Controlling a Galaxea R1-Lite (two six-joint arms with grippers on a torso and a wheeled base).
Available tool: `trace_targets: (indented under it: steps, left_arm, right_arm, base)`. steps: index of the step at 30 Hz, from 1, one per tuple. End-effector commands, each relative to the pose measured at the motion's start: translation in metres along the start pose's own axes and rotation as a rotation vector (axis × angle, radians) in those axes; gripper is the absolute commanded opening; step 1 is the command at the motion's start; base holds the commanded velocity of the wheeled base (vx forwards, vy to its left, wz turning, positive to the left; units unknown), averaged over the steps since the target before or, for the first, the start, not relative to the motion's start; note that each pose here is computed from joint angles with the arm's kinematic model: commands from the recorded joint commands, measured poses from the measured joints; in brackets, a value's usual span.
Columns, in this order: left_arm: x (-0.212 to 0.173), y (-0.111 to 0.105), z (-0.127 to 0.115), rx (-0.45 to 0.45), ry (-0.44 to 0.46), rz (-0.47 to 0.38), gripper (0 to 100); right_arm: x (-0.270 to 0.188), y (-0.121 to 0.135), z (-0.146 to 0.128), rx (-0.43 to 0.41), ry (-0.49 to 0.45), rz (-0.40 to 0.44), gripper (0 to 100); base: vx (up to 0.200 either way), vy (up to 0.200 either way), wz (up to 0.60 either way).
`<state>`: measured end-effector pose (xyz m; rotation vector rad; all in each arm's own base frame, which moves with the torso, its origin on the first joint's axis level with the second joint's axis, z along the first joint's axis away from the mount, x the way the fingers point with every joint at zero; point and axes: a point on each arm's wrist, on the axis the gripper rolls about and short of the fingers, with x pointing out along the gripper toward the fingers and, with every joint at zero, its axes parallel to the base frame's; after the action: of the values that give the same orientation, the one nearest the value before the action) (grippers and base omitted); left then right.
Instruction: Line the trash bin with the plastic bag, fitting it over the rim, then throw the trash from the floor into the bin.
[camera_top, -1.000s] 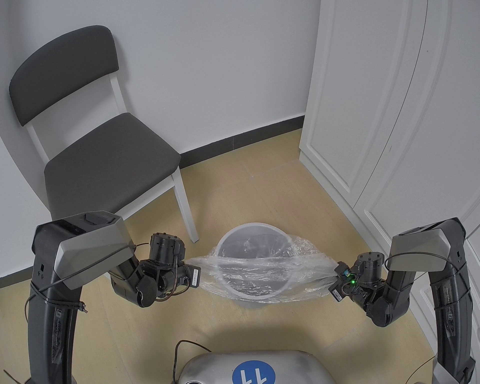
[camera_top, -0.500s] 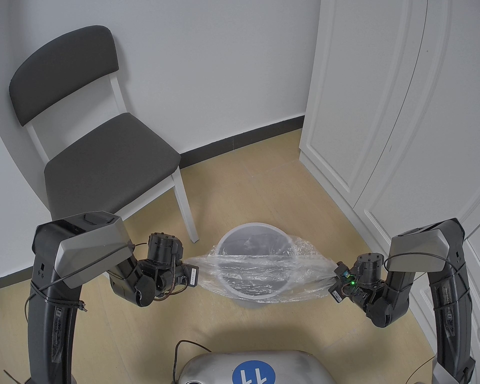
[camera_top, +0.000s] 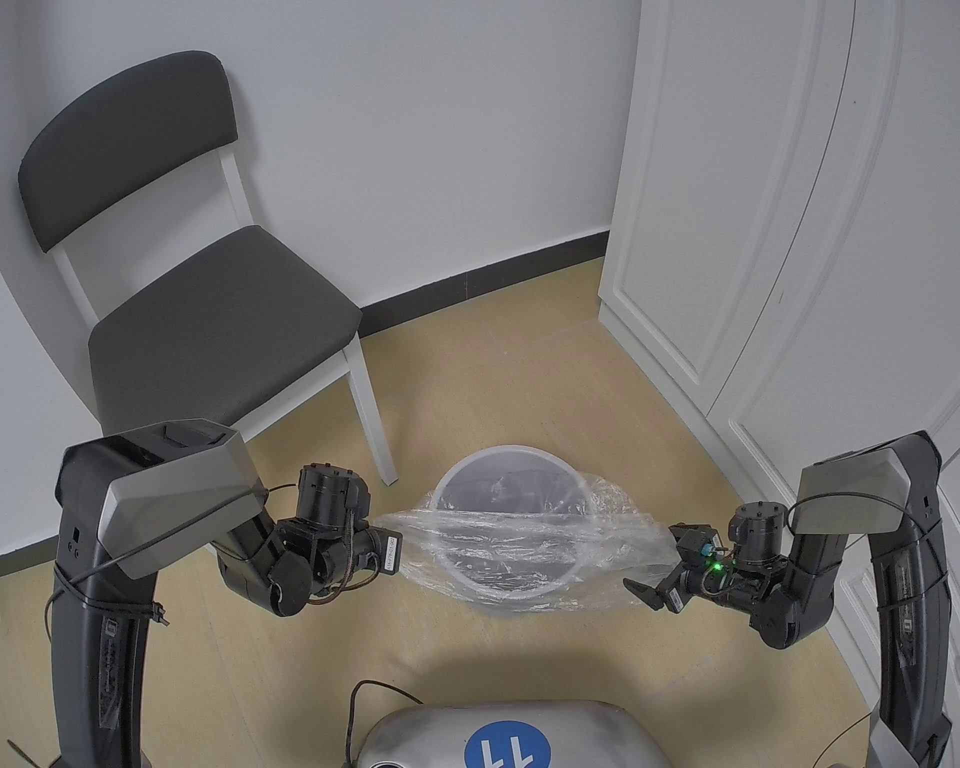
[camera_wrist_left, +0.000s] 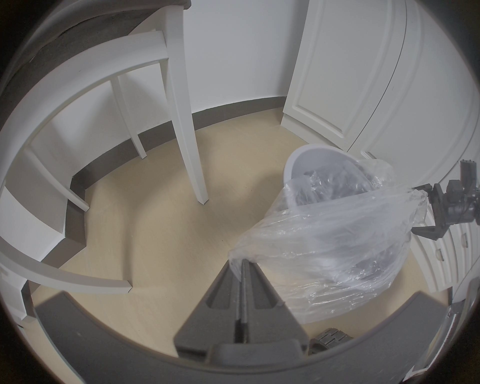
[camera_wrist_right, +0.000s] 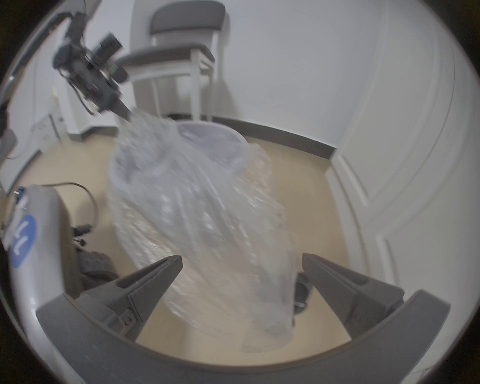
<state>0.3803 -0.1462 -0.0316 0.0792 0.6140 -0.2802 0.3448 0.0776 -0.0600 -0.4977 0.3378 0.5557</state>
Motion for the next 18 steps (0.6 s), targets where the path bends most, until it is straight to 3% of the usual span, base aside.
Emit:
trace_targets:
  steps: [1,9,18]
  left_arm:
    - [0.001,-0.002,-0.001,0.003,0.001,-0.002,0]
    - [0.002,0.000,-0.001,0.002,0.001,0.001,0]
    - [0.008,-0.001,-0.009,0.007,0.023,0.005,0]
  right_arm:
    - [-0.019,-0.033,-0.022,0.079,-0.094,0.146,100]
    - [-0.029,-0.057,-0.037,0.224,-0.214,0.303,100]
    - [-0.027,-0.061,-0.028,0.286,-0.295,0.311,100]
  base:
    - [0.000,0.000,0.00]
    - [0.000,0.000,0.00]
    - [0.000,0.000,0.00]
